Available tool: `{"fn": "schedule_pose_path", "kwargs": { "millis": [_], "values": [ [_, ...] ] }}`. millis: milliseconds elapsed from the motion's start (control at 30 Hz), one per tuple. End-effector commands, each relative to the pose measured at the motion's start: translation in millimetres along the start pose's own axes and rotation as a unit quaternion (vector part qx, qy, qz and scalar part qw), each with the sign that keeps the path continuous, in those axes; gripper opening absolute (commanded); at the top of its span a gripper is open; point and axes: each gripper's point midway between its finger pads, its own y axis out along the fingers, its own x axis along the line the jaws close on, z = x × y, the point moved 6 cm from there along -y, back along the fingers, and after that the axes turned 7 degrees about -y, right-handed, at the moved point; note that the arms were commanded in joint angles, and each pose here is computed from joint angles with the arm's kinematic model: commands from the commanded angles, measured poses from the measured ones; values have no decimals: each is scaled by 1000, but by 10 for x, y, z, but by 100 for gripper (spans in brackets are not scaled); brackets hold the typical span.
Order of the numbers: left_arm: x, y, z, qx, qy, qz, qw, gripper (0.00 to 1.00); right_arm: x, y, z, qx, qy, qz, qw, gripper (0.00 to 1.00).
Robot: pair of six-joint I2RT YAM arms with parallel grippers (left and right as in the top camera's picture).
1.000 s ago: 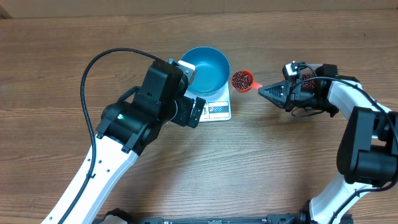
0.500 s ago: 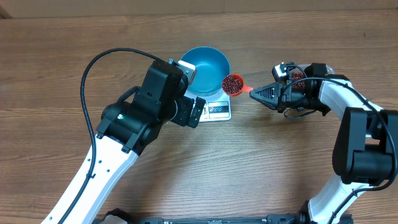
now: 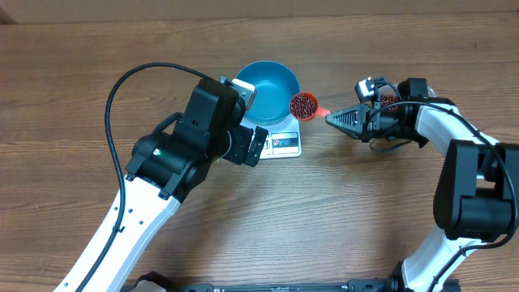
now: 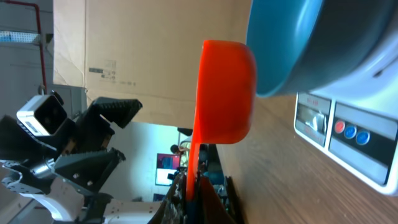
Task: Scoop item into bowl and weigh 150g on scale
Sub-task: 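Lift the filled red cup and carry it over the blue bowl, then tilt the red cup with the right gripper to pour beans into the bowl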
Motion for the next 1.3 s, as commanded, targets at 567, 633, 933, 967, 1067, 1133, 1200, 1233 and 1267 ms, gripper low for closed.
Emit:
{"fn": "schedule_pose_path", "kwargs": {
  "millis": [567,633,933,967,1067,1133,1200,1233,1267],
  "values": [
    [-25,-6,-44,-4,-1,4,1000,100,43,335,-336,34,22,-7,999,4],
    [-25,-6,-44,-4,-1,4,1000,99,48,383,-340,38,14,-6,999,4],
    [-24,-6,-44,-5,-1,4,1000,99,-68,503,-436,14,-29,60,998,4],
    [-24,-6,-44,-5,-1,4,1000,100,-71,508,-460,11,-40,65,997,4],
    [-25,-6,-44,-4,-1,4,1000,100,-75,537,-525,0,-79,79,994,4],
    [-24,-6,-44,-5,-1,4,1000,100,-84,562,-538,0,-115,86,990,4],
    [-25,-6,-44,-4,-1,4,1000,100,-104,588,-541,1,-150,96,984,4],
    [-24,-6,-44,-5,-1,4,1000,99,-111,599,-541,1,-160,100,982,4],
    [-25,-6,-44,-4,-1,4,1000,100,-114,605,-542,1,-164,102,981,4]
  ]
}}
